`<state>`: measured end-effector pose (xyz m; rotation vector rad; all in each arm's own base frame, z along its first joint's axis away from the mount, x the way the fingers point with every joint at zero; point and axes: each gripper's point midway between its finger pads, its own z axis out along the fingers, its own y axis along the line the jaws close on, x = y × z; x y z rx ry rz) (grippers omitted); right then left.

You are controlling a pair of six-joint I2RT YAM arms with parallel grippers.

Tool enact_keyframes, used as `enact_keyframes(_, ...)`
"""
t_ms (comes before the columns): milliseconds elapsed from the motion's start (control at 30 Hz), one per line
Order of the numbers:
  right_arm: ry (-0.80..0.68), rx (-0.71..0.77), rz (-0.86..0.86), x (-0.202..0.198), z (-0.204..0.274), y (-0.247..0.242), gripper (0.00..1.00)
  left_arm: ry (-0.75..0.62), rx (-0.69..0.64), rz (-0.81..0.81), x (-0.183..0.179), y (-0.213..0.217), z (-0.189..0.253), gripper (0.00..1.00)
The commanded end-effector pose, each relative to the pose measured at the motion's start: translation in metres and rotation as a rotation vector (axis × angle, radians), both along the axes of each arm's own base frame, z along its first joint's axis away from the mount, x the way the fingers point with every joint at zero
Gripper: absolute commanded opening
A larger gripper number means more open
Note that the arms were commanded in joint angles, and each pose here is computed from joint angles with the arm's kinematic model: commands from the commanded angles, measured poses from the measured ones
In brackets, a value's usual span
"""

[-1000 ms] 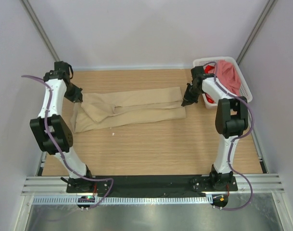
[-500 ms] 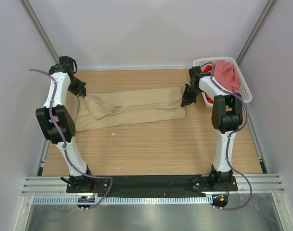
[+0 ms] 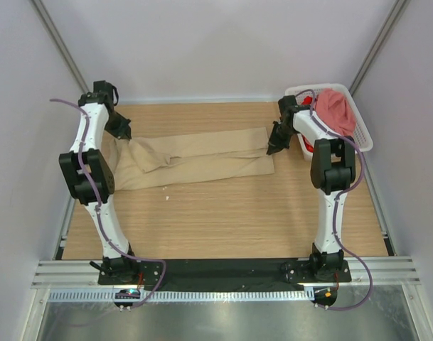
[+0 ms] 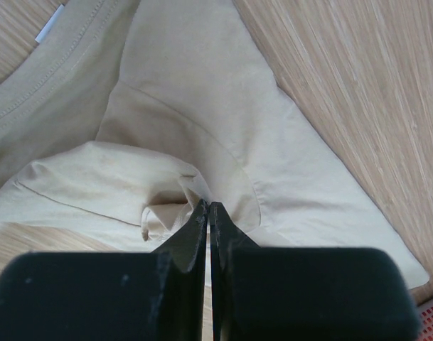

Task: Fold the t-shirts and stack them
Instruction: Fold the tshirt

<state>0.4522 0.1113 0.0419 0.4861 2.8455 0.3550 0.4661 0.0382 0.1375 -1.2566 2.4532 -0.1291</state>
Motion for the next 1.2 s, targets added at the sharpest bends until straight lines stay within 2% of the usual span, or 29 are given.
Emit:
enact_keyframes(0, -0.024, -0.027, -0.024, 0.011, 0.009, -0.012, 0.01, -0.051, 0.001, 0.002, 0.01, 0.0, 0.017, 0.0)
enact_keyframes(367, -0.037, -0.013, -0.028, 0.01, 0.019, -0.011, 0.01, -0.119, 0.028, 0.038, 0.008, 0.0, 0.045, 0.0)
enact_keyframes(767, -0.023, -0.012, -0.041, 0.012, 0.013, -0.013, 0.01, -0.123, 0.021, 0.043, 0.018, 0.0, 0.039, 0.0)
enact_keyframes(1033, -0.036, -0.016, -0.046, 0.014, 0.018, -0.017, 0.01, -0.175, 0.054, 0.068, 0.021, 0.006, 0.056, 0.0)
enact_keyframes(1167, -0.039, -0.009, -0.055, 0.018, 0.015, -0.016, 0.01, -0.149, 0.033, 0.054, 0.027, 0.003, 0.044, 0.0)
